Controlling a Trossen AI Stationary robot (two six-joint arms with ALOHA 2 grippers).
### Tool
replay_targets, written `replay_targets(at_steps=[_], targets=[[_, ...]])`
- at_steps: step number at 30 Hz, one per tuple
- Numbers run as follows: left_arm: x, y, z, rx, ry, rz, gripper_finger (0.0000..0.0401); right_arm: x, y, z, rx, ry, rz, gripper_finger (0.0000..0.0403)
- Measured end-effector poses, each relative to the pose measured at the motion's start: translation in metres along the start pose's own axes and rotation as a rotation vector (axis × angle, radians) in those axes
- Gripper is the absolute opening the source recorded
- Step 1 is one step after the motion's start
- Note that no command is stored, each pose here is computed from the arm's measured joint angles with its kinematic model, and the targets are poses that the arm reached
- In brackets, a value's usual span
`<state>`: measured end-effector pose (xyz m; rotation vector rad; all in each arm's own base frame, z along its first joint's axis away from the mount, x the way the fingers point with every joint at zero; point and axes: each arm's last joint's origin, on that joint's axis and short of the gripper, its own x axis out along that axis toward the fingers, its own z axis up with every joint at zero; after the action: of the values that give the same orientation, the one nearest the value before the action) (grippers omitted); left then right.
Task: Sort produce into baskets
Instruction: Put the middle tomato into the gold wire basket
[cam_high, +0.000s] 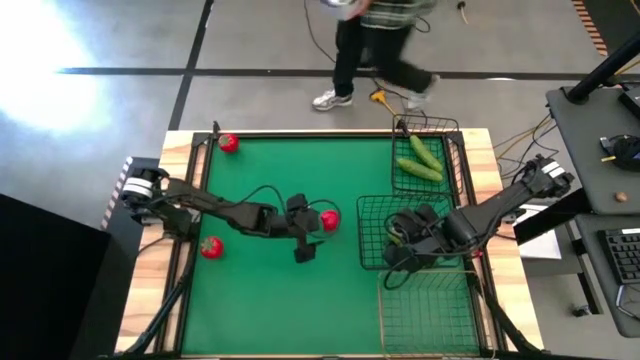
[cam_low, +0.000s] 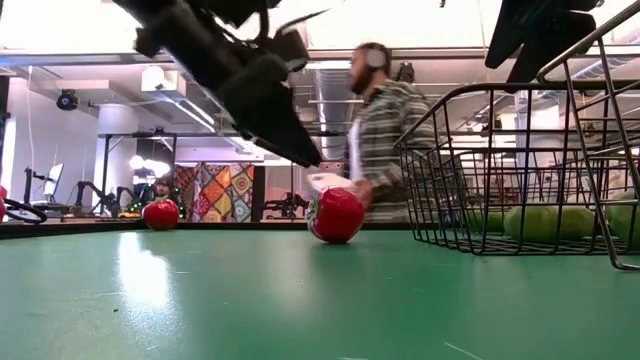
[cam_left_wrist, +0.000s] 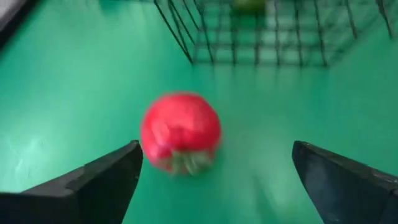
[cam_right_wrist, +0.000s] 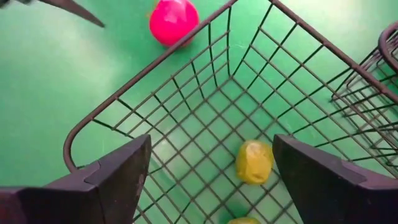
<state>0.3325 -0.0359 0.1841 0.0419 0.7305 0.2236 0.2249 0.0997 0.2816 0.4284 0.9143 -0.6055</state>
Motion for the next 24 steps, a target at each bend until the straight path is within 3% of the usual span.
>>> replay_targets(at_steps=[6,11,18,24], targets=[[0.033,0.006,-0.005,-0.052,-0.038,0.014,0.0396,0.0,0.0,0.0,0.004,-0.007,-0.003,0.0327],[0.059,0.017,-0.016,-0.129,0.019,0.056,0.0398,0.0,0.0,0.0,0.021,-0.006,-0.002,0.0327],[0.078,0.02,-0.02,-0.191,0.028,0.073,0.0396,0.0,0.0,0.0,0.02,0.0,0.0,0.0325],[0.087,0.012,-0.02,-0.22,-0.04,0.05,0.0357,0.001,0.0,-0.001,0.011,0.002,-0.004,0.0325]])
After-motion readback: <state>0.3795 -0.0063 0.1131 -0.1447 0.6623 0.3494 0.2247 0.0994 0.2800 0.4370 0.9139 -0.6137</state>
